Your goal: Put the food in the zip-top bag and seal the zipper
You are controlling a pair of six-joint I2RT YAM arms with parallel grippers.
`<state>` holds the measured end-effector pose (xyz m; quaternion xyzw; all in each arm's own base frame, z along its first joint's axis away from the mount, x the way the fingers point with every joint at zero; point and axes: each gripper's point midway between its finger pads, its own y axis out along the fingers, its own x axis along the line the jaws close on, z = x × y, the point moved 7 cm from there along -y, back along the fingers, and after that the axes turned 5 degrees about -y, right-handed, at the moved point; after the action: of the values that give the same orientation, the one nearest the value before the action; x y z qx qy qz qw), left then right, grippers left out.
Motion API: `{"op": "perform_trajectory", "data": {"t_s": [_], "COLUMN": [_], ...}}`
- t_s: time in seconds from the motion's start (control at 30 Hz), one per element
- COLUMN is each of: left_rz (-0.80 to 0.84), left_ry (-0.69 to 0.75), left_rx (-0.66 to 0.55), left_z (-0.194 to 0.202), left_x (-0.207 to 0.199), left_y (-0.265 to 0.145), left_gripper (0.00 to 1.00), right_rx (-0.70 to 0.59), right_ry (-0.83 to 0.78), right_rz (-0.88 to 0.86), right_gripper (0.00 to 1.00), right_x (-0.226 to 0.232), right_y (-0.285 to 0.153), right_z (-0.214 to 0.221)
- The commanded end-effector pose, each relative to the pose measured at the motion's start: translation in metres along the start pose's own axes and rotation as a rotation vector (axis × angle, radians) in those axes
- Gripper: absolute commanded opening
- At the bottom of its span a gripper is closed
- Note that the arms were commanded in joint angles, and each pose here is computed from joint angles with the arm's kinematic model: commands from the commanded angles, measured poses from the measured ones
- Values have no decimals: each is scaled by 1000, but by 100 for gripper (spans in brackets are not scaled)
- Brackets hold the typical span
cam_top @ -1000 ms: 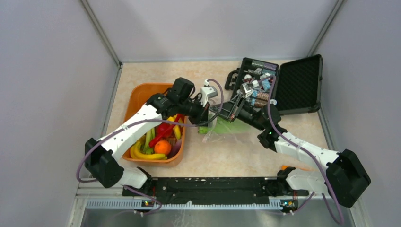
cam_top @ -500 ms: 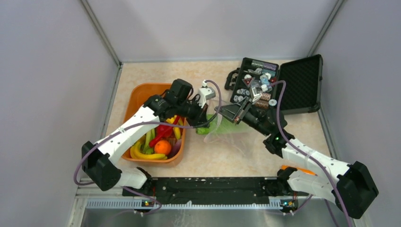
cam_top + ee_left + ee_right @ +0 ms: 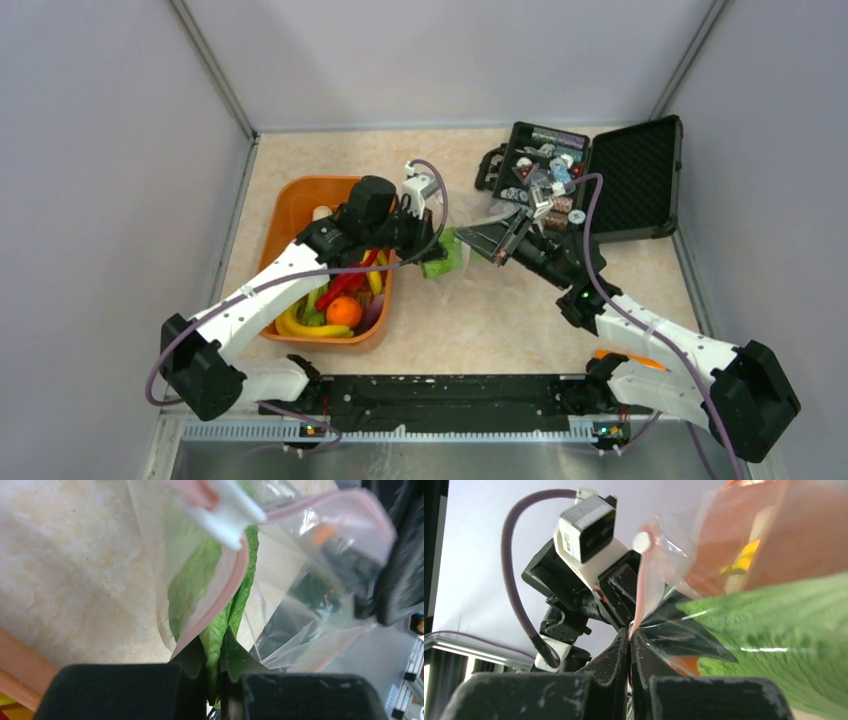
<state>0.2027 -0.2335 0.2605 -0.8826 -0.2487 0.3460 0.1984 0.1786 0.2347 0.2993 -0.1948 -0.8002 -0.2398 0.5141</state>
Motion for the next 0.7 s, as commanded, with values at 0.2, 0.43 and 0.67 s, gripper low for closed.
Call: {"op": "perform_trajectory", "data": {"t_s": [0.2,0.43,0.67], "left_rz": [119,141,99], "left_ry": [-151,-220,-209], "left_rx": [-308,-353,-275], "left_z": [-40,-42,-17], "left_x": [-21,-21,-13], "left_y": [10,22,42], "left_gripper": [0,0,15], "right_rx": [-25,-19,-62], "right_ry": [8,19,1], "right_rz": [-81,-102,-140], "right_gripper": [0,0,0], "right_x": [10,12,25], "right_y": [4,6,7], "right_z": [-6,-5,-13]}}
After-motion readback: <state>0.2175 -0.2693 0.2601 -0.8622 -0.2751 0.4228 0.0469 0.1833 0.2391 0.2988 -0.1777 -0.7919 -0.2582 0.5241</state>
